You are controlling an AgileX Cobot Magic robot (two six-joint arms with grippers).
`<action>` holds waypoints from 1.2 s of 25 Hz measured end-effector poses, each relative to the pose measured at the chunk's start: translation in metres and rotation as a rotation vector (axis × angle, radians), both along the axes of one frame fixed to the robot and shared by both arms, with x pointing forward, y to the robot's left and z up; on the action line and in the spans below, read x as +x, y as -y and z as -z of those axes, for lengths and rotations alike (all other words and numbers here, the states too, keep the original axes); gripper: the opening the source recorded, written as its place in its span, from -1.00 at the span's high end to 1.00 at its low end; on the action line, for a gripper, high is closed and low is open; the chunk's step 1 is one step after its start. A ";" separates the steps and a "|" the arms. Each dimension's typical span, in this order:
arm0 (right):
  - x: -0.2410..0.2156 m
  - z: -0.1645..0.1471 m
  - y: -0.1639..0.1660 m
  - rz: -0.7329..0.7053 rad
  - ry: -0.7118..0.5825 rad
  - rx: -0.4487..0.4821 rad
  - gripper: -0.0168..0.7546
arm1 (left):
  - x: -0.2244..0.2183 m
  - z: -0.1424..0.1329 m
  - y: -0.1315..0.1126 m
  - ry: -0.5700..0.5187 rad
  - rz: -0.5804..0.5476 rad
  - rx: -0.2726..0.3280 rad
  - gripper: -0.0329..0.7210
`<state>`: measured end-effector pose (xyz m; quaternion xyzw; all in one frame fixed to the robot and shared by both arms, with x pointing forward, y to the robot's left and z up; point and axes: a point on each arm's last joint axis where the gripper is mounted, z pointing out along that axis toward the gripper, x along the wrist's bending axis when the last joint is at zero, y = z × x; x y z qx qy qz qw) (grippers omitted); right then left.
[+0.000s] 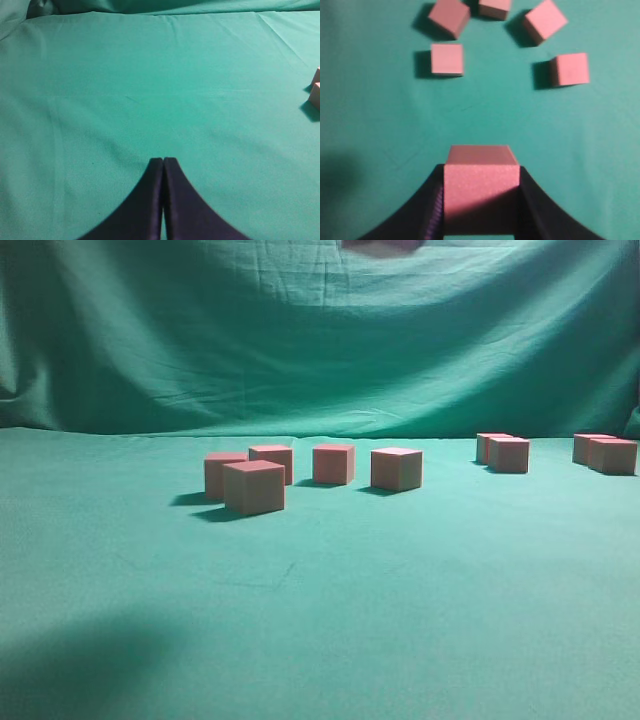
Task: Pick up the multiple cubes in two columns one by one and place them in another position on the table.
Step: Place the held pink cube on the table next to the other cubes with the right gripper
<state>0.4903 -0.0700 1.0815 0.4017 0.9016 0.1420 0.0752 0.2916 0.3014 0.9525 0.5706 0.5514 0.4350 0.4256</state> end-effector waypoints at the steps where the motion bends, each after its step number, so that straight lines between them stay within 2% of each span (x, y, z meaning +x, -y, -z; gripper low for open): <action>1: -0.005 0.007 -0.005 -0.040 0.003 -0.003 0.29 | 0.000 0.000 0.000 0.000 0.000 0.000 0.91; 7: -0.015 0.036 -0.010 -0.150 0.007 -0.031 0.29 | 0.000 0.000 0.000 0.000 0.000 0.000 0.91; 15: -0.002 0.072 -0.023 -0.287 0.003 -0.088 0.29 | 0.000 0.000 0.000 0.000 0.000 0.000 0.91; 24: 0.012 0.113 -0.035 -0.315 -0.006 -0.126 0.29 | 0.000 0.000 0.000 0.000 0.000 0.000 0.91; 30: 0.022 0.121 -0.041 -0.296 0.023 -0.143 0.29 | 0.000 0.000 0.000 0.000 0.000 0.000 0.91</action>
